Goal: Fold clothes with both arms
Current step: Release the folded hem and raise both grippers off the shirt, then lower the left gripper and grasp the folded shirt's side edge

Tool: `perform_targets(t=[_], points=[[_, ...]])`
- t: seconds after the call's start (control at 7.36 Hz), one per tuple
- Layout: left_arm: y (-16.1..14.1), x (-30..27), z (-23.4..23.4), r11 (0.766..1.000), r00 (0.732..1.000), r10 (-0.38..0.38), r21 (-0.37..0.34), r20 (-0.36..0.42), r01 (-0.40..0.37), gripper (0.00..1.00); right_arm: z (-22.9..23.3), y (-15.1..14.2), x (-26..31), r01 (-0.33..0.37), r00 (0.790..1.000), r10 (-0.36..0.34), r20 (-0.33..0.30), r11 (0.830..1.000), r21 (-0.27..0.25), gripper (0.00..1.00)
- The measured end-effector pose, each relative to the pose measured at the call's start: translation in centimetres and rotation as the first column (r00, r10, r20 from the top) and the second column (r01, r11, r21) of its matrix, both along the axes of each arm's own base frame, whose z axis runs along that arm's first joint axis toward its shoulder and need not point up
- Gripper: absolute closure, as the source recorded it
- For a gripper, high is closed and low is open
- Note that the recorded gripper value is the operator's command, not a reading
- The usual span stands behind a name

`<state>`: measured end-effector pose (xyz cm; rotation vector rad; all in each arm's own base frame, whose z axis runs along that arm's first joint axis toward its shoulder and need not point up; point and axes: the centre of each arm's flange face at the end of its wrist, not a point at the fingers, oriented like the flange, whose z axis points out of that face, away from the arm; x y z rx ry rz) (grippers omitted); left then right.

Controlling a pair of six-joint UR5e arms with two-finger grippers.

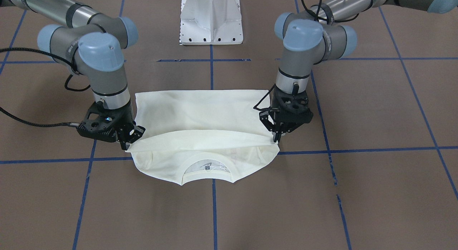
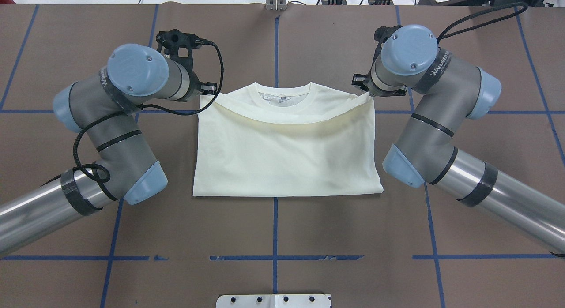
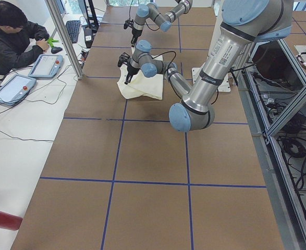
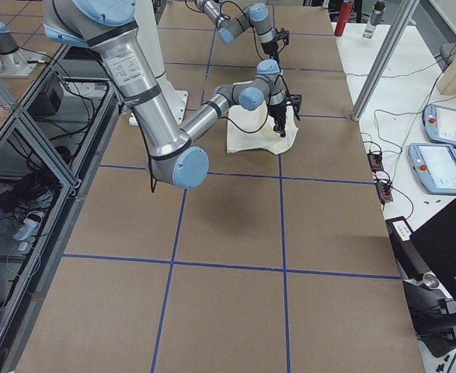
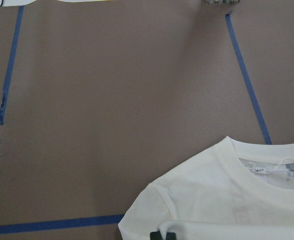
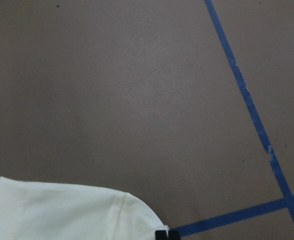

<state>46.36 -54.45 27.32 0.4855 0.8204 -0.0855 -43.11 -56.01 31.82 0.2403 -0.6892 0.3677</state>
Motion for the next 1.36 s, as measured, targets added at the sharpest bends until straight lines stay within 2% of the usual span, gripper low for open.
perform_targets(t=[0.27, 0.41, 0.54, 0.68, 0.95, 1.22, 1.36], points=[[-1.3, 1.6, 3.1, 1.0, 1.0, 0.008, -0.002, 0.021, -0.008, 1.0, 2.0, -1.1, -2.0, 0.002, 1.0, -0.002, 0.01, 1.0, 0.02, 1.0], [-1.5, 2.1, 3.9, 1.0, 0.999, 0.012, -0.009, 0.03, -0.012, 0.58, 2.4, -1.0, -2.5, 0.007, 1.0, -0.007, 0.01, 1.0, 0.023, 0.51], [-1.5, 2.4, 4.2, 1.0, 0.999, 0.015, -0.012, 0.033, -0.015, 0.01, 2.7, -0.9, -2.7, 0.01, 1.0, -0.01, 0.008, 1.0, 0.023, 0.01], [-1.3, 2.5, 4.3, 1.0, 1.0, 0.019, -0.004, 0.022, -0.018, 0.0, 2.8, -0.7, -2.9, 0.011, 1.0, -0.012, 0.008, 0.999, 0.031, 0.0], [-0.4, 2.4, 4.7, 0.999, 0.999, 0.027, 0.04, -0.037, -0.025, 0.0, 1.9, -0.6, -2.8, 0.025, 0.999, -0.029, 0.045, 0.995, 0.096, 0.0], [3.6, 2.2, 5.8, 0.995, 0.991, 0.065, 0.084, -0.121, -0.055, 0.0, 0.5, -1.1, -1.0, 0.041, 0.99, -0.059, 0.126, 0.99, 0.138, 0.0], [6.9, 1.9, 5.7, 0.995, 0.982, 0.078, 0.072, -0.173, -0.067, 0.06, 0.4, -1.2, 0.3, 0.052, 0.984, -0.075, 0.162, 0.988, 0.142, 0.0]])
